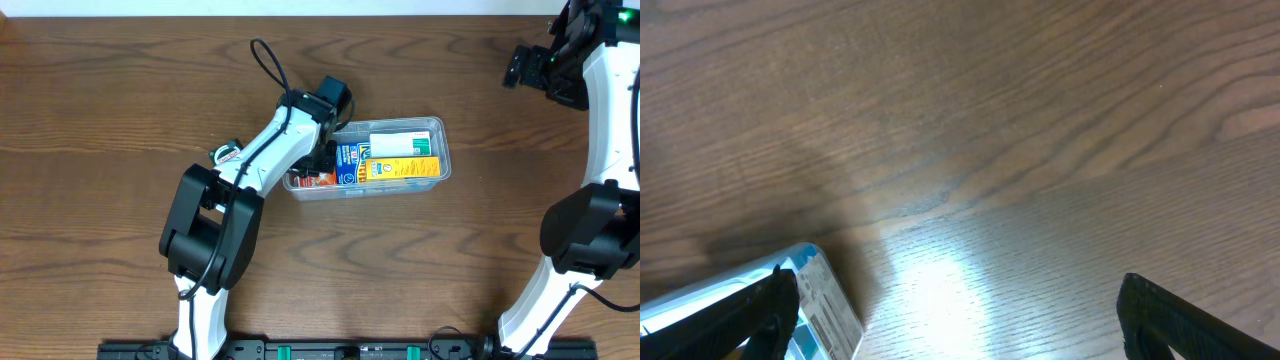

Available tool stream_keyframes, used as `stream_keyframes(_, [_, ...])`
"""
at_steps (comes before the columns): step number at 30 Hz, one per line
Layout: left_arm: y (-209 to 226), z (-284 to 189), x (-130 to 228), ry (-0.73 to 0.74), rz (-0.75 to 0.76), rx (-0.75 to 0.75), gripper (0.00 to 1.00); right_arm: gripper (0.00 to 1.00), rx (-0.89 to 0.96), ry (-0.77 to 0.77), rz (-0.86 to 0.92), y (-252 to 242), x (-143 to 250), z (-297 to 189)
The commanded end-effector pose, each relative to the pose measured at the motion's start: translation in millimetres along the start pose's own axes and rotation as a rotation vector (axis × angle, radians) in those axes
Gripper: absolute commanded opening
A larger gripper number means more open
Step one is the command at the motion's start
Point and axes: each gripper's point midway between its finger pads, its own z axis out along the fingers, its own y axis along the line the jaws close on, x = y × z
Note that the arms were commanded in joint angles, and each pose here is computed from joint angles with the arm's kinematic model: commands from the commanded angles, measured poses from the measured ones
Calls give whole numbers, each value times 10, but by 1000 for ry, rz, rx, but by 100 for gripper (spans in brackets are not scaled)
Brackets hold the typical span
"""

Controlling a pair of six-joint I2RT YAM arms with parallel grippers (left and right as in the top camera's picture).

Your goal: Pack container

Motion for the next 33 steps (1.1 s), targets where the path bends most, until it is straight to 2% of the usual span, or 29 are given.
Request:
stream_keyframes(1, [-26,-171,-106,-43,8,9,6,99,-9,-15,14,6,-37,-46])
stream_keyframes(12, [28,-980,-165,-223,-10,81,7,99,-9,-14,14,6,-36,-46])
stream_keyframes(13, [36,-1060,-165,-242,-12,88,9,99,-9,-15,14,6,-37,-46])
stream_keyframes(18, [129,-1485,-156,-354,21,97,40,99,-9,-15,14,6,-37,-46])
stream_keyframes(21, [301,-1672,-141,-406,-5,55,43,99,-9,-15,14,6,-37,-46])
stream_keyframes(25, [539,-1715,-130,-402,-57,37,49,99,-9,-15,14,6,-37,-46])
stream_keyframes(33, [1234,-1417,-41,-289,-226,-22,49,99,-9,-14,14,6,-36,-46])
